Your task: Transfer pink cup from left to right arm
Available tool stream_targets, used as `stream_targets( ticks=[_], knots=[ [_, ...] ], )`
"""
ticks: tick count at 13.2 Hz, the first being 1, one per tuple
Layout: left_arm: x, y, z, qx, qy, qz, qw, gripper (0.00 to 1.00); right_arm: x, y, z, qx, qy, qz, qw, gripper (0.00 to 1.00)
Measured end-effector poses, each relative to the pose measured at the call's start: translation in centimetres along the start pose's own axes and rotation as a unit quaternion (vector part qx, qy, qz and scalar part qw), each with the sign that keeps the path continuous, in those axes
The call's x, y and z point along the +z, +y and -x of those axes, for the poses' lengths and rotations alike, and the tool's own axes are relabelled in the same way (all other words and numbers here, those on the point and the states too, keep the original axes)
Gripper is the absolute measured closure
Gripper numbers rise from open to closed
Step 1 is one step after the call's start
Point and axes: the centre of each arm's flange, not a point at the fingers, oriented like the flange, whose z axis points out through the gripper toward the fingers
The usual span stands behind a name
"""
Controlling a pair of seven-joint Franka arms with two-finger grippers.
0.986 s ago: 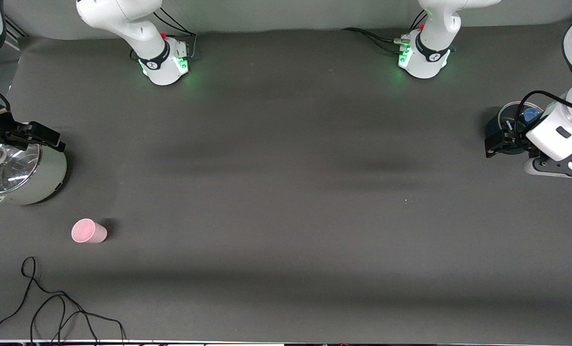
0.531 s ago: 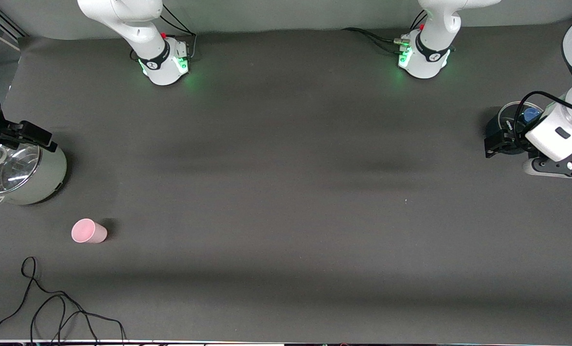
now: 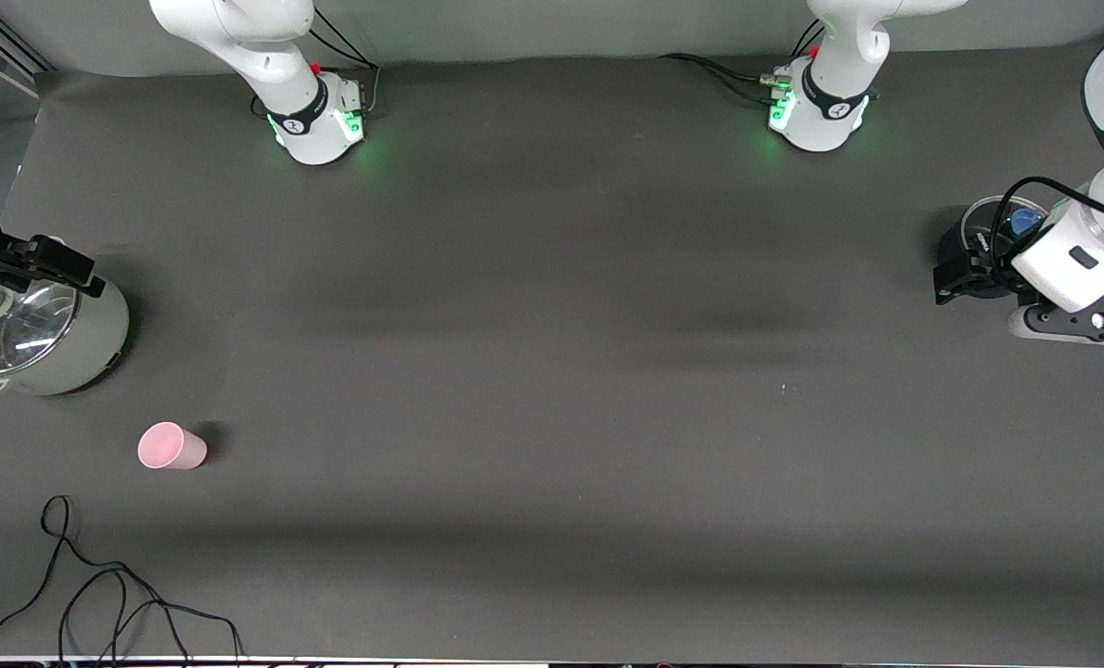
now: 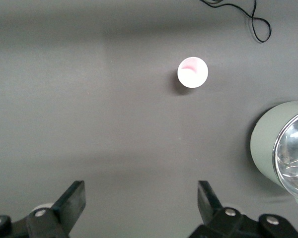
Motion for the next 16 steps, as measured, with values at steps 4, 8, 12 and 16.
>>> stream_targets(
  ticks=[4,8,12,16],
  knots=[
    [-0.1,0.0,0.0,0.0,0.001,0.0,1.0,0.0,0.3,-0.3,0.4,-0.003,-0.017,0.001,1.0,0.0],
    [-0.5,0.2,0.2,0.002,0.004,-0.001,1.0,0.0,0.4,-1.0,0.7,-0.009,-0.028,0.001,1.0,0.0],
    [-0.5,0.0,0.2,0.0,0.004,-0.001,1.0,0.0,0.4,-1.0,0.8,-0.034,-0.032,0.001,0.999,0.0],
    [-0.4,-0.6,0.2,-0.005,0.003,0.0,1.0,0.0,0.4,-1.0,0.8,-0.037,-0.032,0.001,0.999,0.0]
  ],
)
